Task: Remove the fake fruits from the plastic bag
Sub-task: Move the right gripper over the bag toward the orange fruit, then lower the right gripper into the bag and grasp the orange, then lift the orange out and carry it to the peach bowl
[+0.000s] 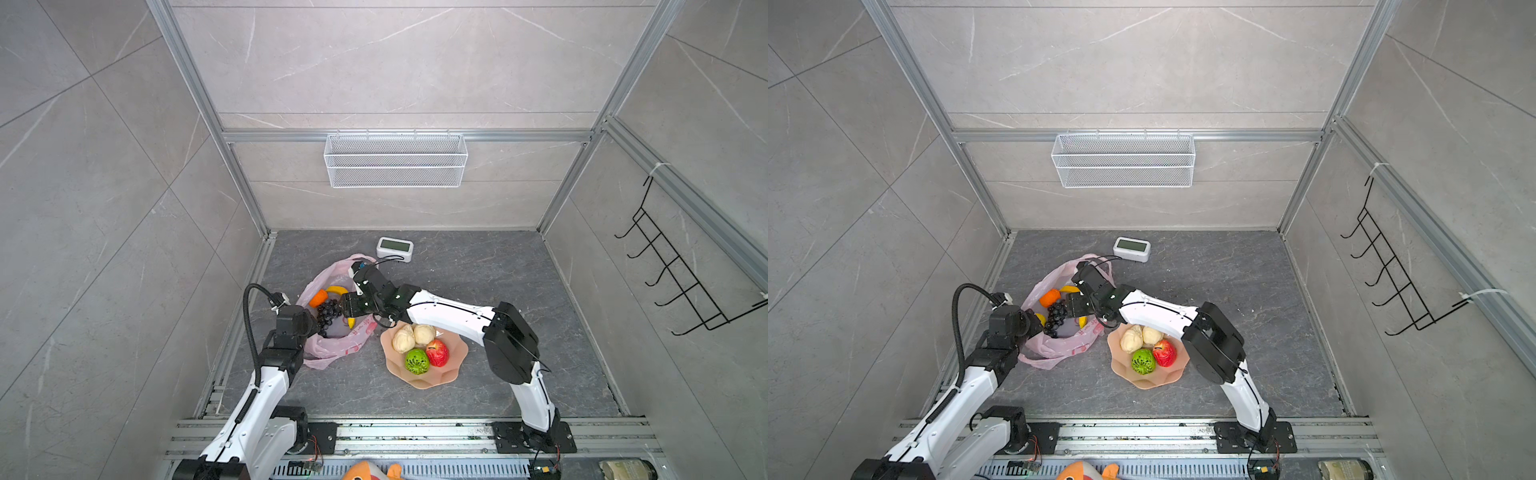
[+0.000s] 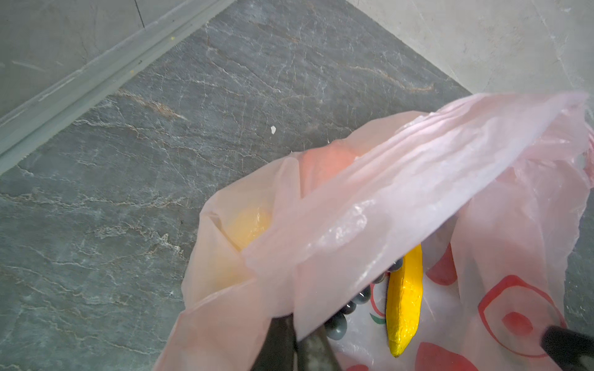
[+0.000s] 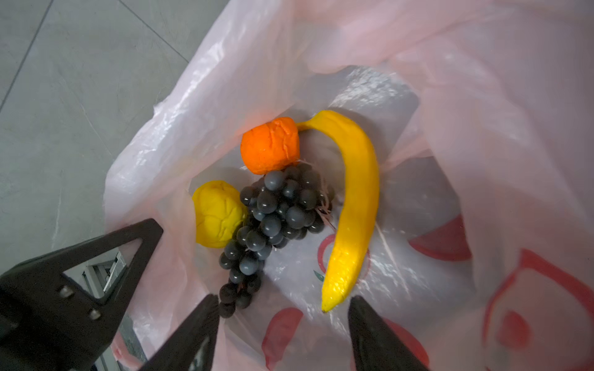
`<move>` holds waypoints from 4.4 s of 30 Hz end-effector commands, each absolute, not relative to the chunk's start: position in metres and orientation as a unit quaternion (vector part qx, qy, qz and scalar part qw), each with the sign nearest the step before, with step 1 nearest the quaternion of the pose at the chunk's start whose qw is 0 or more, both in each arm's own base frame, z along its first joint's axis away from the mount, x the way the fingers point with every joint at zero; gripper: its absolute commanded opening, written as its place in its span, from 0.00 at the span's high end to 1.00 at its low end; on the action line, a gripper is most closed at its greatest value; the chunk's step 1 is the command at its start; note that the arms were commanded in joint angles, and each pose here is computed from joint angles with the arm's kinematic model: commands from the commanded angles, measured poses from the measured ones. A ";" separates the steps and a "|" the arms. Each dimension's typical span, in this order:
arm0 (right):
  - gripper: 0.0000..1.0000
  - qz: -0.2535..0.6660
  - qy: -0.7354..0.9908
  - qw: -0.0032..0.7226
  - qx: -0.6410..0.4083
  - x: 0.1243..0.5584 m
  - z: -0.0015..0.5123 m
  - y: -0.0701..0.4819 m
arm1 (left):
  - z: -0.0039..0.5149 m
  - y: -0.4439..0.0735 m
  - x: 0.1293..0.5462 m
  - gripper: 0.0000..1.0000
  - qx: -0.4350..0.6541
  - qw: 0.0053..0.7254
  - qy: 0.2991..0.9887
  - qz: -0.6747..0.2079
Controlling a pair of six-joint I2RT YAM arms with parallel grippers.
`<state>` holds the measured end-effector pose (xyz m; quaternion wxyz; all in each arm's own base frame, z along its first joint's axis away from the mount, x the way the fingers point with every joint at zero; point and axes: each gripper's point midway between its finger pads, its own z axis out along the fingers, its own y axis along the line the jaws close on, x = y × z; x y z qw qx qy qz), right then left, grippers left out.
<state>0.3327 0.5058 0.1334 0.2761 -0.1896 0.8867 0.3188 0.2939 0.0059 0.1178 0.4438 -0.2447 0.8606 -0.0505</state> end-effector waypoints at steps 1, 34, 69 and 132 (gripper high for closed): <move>0.34 0.338 0.873 0.267 -0.229 0.331 0.127 0.532 | 0.133 0.007 0.304 1.00 -0.252 0.465 0.846 -0.061; 0.16 0.243 0.827 0.363 -0.353 0.405 0.070 0.592 | 0.111 0.026 0.307 1.00 -0.331 0.402 0.846 -0.116; 0.32 0.302 0.836 0.331 -0.316 0.386 0.074 0.608 | 0.099 0.014 0.241 1.00 -0.379 0.373 0.833 -0.152; 0.48 0.031 0.941 0.245 -0.233 0.265 0.189 0.255 | 0.096 0.027 0.290 1.00 -0.314 0.391 0.859 -0.102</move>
